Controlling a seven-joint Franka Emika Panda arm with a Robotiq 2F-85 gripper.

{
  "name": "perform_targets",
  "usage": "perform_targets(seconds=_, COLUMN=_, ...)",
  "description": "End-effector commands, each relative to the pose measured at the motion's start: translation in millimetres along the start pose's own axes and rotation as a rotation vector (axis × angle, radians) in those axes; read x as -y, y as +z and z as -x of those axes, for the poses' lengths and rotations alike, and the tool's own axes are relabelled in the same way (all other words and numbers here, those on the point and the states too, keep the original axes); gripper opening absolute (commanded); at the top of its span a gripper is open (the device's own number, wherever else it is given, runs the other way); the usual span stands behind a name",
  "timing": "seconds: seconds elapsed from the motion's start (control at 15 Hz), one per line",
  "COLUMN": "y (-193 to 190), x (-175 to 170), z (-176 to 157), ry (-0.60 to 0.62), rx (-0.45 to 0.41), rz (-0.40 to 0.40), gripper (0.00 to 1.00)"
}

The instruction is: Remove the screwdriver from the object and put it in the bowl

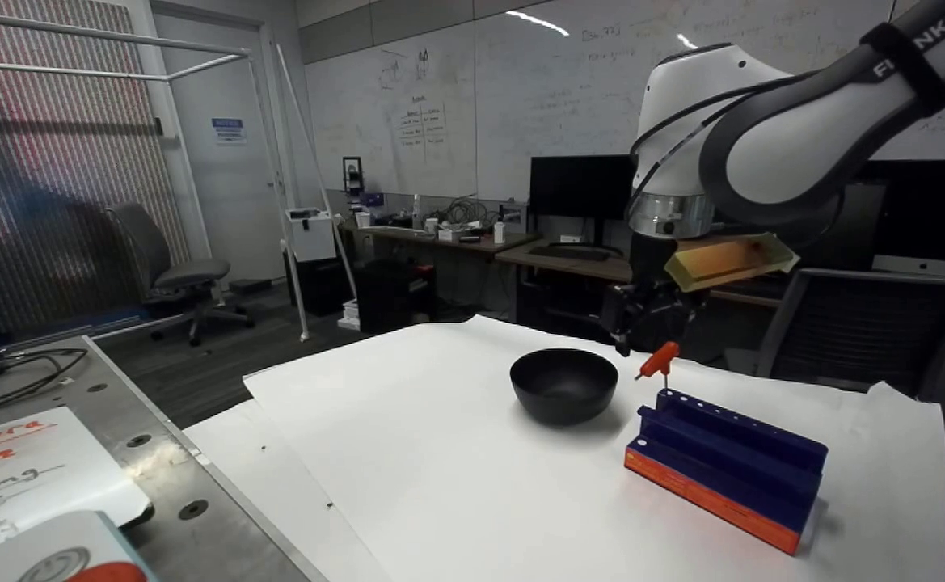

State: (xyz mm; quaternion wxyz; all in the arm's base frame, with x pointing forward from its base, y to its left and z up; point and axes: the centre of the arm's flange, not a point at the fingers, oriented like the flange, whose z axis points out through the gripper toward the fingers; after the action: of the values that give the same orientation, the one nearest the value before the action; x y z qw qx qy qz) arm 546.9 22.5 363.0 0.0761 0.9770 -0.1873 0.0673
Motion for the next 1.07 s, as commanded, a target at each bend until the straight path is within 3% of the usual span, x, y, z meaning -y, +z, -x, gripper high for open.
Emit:
perform_targets(seconds=0.0, y=0.8, x=9.9, z=1.8, ry=0.126, rx=0.015, rz=0.032, gripper=1.00)
perform_targets(seconds=0.27, y=5.6, x=15.3, z=11.3, ry=0.206, rx=0.039, rz=0.045, gripper=1.00)
perform_targets(seconds=0.33, y=6.7, x=15.8, z=11.8, ry=0.219, rx=0.036, rz=0.044, gripper=0.75)
perform_targets(seconds=0.4, y=6.7, x=16.3, z=12.2, ry=0.229, rx=0.035, rz=0.044, gripper=0.74)
perform_targets(seconds=0.87, y=9.1, x=-2.6, z=6.2, ry=0.294, rx=0.004, rz=0.065, gripper=0.19)
perform_targets(seconds=1.0, y=11.3, x=-13.7, z=3.2, ry=0.314, rx=-0.002, rz=0.082, gripper=0.11)
